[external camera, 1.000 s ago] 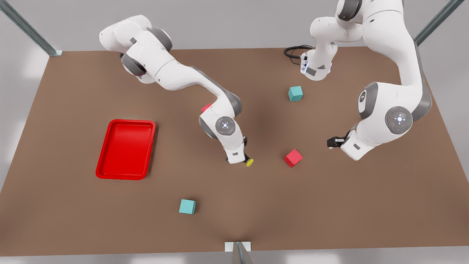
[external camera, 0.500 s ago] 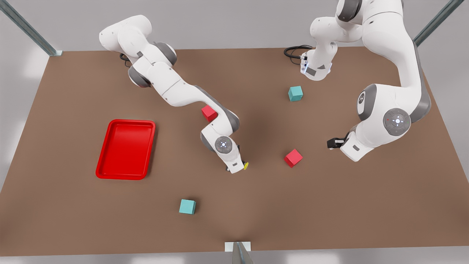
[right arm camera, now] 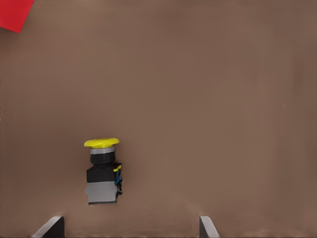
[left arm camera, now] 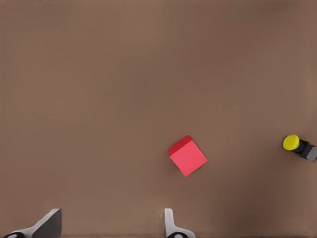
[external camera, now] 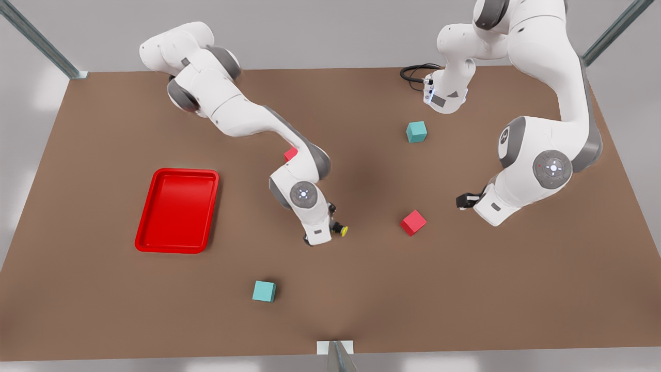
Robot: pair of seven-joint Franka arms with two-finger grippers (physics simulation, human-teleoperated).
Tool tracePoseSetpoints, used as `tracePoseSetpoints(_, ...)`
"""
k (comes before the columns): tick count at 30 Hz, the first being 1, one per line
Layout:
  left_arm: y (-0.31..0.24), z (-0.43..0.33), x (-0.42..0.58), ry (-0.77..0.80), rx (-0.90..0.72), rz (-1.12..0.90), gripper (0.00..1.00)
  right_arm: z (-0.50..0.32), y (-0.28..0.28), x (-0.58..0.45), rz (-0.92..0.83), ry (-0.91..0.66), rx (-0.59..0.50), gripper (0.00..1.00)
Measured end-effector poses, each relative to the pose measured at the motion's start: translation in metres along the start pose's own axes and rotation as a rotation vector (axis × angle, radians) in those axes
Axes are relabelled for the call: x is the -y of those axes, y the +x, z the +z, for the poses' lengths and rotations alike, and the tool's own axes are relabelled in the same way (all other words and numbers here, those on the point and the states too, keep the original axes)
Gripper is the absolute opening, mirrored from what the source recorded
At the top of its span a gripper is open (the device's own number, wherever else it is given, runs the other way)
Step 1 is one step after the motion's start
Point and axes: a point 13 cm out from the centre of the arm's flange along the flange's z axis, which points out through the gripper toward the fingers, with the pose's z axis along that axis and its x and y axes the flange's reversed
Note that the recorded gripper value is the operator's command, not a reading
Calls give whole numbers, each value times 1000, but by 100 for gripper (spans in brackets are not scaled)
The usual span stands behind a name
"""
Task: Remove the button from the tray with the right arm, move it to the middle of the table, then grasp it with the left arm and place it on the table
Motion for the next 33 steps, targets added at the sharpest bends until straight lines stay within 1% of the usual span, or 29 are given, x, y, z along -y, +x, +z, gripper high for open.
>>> tracePoseSetpoints(2,11,14,75,28,-16,57,100,-111,38,87,161,63,46,100)
tracePoseSetpoints(4,12,32,122,51,-23,40,100,-212,91,152,311,115,74,100)
tracePoseSetpoints(5,14,40,155,56,-21,38,100,-253,124,178,387,133,72,100)
tracePoseSetpoints(6,15,50,188,53,-16,30,100,-293,170,210,483,151,61,100)
tracePoseSetpoints(7,20,63,217,32,-10,21,100,-317,216,233,570,160,34,100)
tracePoseSetpoints(9,30,91,271,-25,19,-8,100,-314,311,230,698,157,-74,100)
tracePoseSetpoints(11,29,123,286,-60,22,-110,100,-307,359,230,779,158,-118,100)
tracePoseSetpoints(12,25,141,288,-69,21,-168,100,-303,370,238,811,156,-125,100)
tracePoseSetpoints(15,9,194,293,-71,31,-339,100,-292,365,252,849,154,-125,100)
tracePoseSetpoints(18,-2,220,307,-39,71,-472,100,-283,351,247,858,152,-123,100)
tracePoseSetpoints(24,-10,268,347,13,111,-638,100,-283,348,248,904,156,-115,100)
tracePoseSetpoints(33,-11,314,360,48,112,-873,100,-281,345,245,944,158,-114,100)
